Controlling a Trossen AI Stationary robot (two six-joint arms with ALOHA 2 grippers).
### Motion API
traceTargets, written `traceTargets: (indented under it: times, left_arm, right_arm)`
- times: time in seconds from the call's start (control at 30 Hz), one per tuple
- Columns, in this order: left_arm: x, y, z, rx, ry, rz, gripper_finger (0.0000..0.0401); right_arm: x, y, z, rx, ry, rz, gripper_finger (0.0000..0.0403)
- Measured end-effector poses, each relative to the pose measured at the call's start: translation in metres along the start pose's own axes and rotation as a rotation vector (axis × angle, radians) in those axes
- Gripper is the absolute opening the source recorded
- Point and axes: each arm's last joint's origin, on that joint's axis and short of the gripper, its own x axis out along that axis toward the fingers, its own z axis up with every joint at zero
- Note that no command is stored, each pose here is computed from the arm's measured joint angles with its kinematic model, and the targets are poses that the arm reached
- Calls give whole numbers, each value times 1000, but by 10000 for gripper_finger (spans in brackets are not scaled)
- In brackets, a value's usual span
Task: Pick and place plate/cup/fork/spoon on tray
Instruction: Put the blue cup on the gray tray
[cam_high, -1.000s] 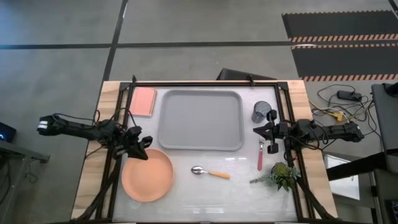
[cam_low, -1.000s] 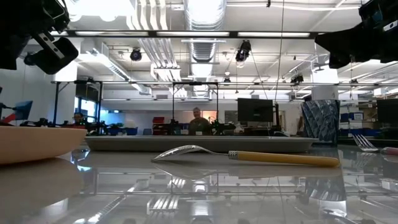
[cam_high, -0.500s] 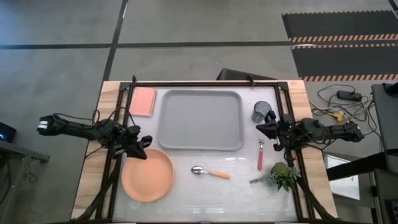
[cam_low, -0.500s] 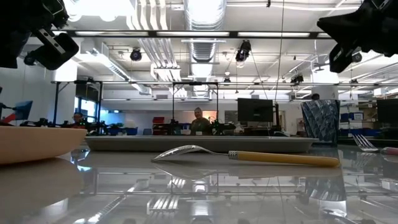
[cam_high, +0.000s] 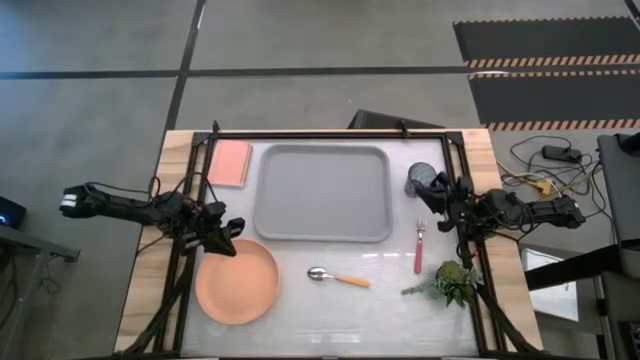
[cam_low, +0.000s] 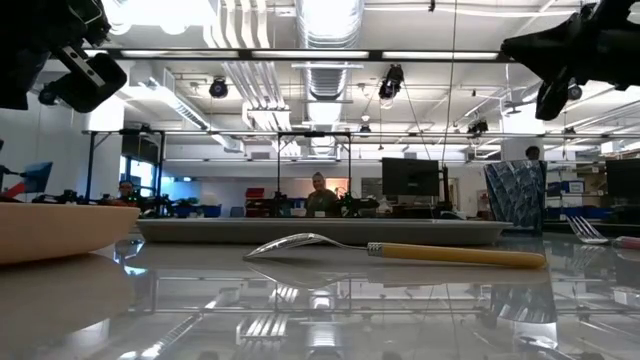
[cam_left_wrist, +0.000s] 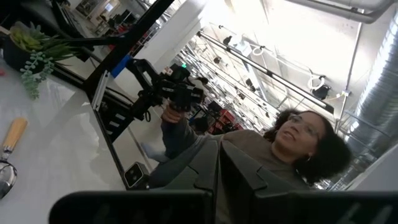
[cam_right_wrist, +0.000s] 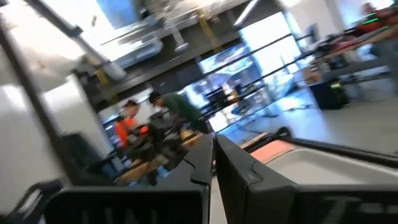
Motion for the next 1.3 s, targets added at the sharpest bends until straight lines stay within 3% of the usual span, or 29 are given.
traceTargets:
  times: [0.3, 0.37, 0.5, 0.93, 0.97, 1.03, 1.1, 1.17, 1.3]
  left_arm:
    - [0, 0, 0, 0, 0, 0, 0]
    - [0, 0, 0, -5, 0, 0, 0]
    - [0, 0, 0, -130, -1, -1, 0]
    - [0, 1, 0, -155, 4, 8, 0]
    - [0, 1, 0, -112, -5, 14, 0]
    - [1, 3, 2, 85, -74, 75, 0]
    - [0, 4, 7, 357, -181, 189, 0]
    - [-2, 4, 13, 555, -293, 331, 0]
    - [-5, 0, 25, 715, -481, 570, 0]
  right_arm:
    - [3, 8, 23, -22, -60, -60, 9]
    - [4, 10, 29, -31, -19, -96, 9]
    - [6, 14, 41, -66, 70, -181, 9]
    - [12, 25, 72, 8, 316, -419, 9]
    - [13, 26, 73, 8, 339, -437, 9]
    - [16, 28, 76, 9, 382, -471, 9]
    - [20, 30, 78, 13, 416, -507, 9]
    - [24, 32, 81, 17, 449, -548, 9]
    - [34, 35, 87, 18, 533, -665, 9]
